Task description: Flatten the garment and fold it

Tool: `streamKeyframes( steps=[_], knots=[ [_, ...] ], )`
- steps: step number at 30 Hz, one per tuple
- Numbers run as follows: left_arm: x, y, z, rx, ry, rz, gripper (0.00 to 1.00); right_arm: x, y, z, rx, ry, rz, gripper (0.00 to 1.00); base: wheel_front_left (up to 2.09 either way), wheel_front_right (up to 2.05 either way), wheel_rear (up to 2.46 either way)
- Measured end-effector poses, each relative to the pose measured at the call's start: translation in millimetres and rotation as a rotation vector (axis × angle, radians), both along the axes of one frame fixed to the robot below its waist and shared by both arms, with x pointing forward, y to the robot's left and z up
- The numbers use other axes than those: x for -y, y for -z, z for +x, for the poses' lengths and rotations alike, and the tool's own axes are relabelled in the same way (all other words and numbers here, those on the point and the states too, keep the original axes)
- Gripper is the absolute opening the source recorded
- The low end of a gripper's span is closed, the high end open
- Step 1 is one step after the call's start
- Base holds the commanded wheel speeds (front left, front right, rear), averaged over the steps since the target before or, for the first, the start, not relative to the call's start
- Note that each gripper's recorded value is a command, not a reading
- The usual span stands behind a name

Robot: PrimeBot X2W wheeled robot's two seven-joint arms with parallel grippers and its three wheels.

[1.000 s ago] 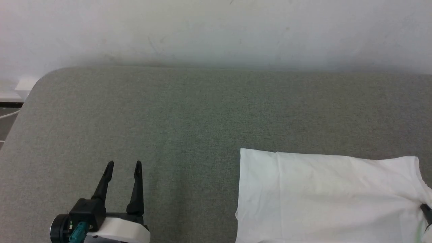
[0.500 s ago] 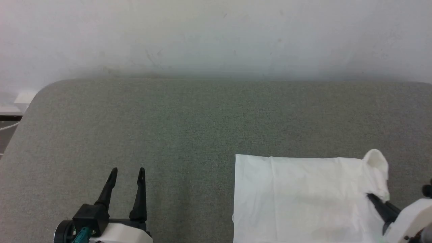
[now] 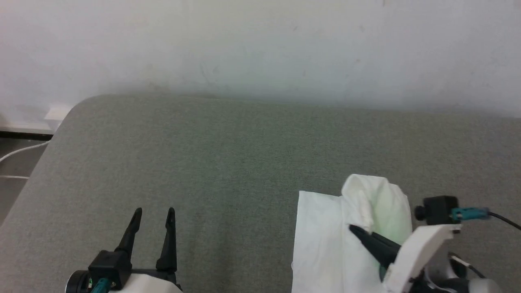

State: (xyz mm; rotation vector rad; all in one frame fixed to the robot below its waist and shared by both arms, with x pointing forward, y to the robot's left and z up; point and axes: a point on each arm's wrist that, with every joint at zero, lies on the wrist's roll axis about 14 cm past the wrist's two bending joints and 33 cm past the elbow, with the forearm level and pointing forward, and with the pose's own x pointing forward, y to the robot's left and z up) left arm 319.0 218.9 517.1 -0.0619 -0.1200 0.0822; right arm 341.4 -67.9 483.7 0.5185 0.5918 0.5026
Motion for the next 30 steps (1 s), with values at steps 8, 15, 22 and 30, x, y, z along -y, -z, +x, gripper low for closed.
streamKeyframes(
  steps=[8,15,22,30],
  knots=[
    [-12,2,-13,-0.003,-0.041,0.0,1.0,-52,23,0,-0.045,-0.137,-0.018,0.0,0.0,0.0,0.0],
    [-22,5,-21,-0.015,-0.08,-0.004,1.0,-73,55,-1,-0.082,-0.198,-0.097,0.0,0.0,0.0,0.0],
    [-24,10,-21,-0.033,-0.087,-0.007,1.0,-101,57,-5,-0.045,-0.279,-0.108,1.0,0.0,0.0,0.0],
    [-19,7,-14,-0.022,-0.068,-0.008,1.0,-124,18,-5,0.143,-0.36,-0.141,1.0,0.0,0.0,0.0]
  ],
)
